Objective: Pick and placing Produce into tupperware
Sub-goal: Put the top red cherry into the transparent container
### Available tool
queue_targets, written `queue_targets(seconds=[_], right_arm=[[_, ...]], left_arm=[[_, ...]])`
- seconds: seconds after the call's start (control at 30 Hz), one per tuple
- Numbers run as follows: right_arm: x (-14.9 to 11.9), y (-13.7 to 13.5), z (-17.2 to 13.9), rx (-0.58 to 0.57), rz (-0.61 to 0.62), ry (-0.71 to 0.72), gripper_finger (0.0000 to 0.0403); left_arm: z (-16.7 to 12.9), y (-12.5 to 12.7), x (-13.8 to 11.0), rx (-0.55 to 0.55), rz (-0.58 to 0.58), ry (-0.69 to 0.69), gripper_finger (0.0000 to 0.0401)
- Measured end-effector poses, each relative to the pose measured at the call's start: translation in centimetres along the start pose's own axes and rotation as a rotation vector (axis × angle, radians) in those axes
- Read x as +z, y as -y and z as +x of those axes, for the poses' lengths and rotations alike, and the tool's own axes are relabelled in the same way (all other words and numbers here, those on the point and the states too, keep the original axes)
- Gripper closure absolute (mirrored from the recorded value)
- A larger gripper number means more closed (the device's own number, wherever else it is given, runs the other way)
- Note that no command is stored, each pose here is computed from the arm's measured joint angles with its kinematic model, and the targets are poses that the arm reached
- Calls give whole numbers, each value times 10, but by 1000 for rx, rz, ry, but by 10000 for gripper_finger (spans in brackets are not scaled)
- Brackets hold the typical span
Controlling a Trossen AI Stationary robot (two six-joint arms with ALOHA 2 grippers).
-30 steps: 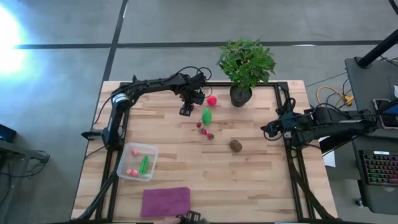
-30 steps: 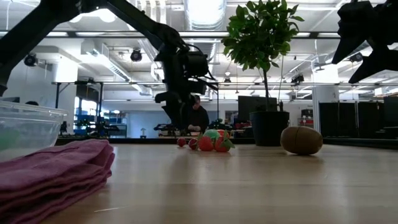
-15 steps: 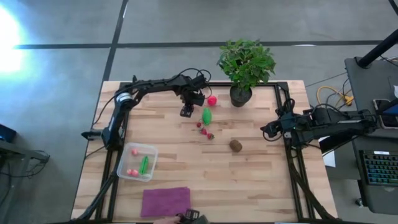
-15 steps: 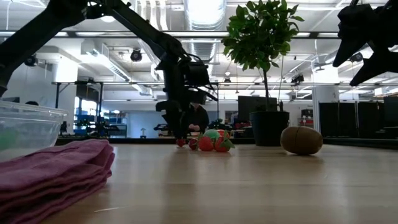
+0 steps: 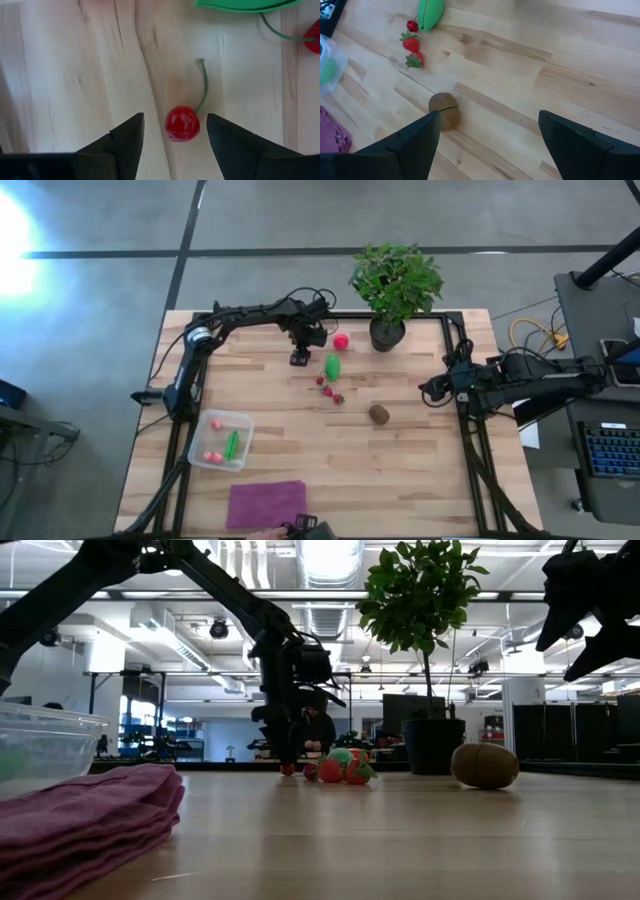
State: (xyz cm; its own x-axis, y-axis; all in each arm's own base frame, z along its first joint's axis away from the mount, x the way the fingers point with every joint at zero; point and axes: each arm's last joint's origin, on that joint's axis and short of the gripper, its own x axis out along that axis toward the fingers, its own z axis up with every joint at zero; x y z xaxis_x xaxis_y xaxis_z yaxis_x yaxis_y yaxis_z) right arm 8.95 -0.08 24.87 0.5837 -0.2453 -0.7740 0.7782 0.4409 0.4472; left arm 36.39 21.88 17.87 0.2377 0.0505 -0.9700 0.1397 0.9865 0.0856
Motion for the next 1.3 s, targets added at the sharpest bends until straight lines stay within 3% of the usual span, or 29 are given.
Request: queue_targets(seconds=[0.57, 0.97, 1.3], right_arm=[[0, 0, 0, 0, 7, 0, 77], [0, 0, 0, 0, 3, 0, 77], [0, 0, 0, 0, -2, 0, 77]], left_arm=[[6, 10, 3, -38, -8, 11, 202], [9, 10, 0, 16, -7, -45, 257], [9, 10, 2, 28, -29, -30, 260]])
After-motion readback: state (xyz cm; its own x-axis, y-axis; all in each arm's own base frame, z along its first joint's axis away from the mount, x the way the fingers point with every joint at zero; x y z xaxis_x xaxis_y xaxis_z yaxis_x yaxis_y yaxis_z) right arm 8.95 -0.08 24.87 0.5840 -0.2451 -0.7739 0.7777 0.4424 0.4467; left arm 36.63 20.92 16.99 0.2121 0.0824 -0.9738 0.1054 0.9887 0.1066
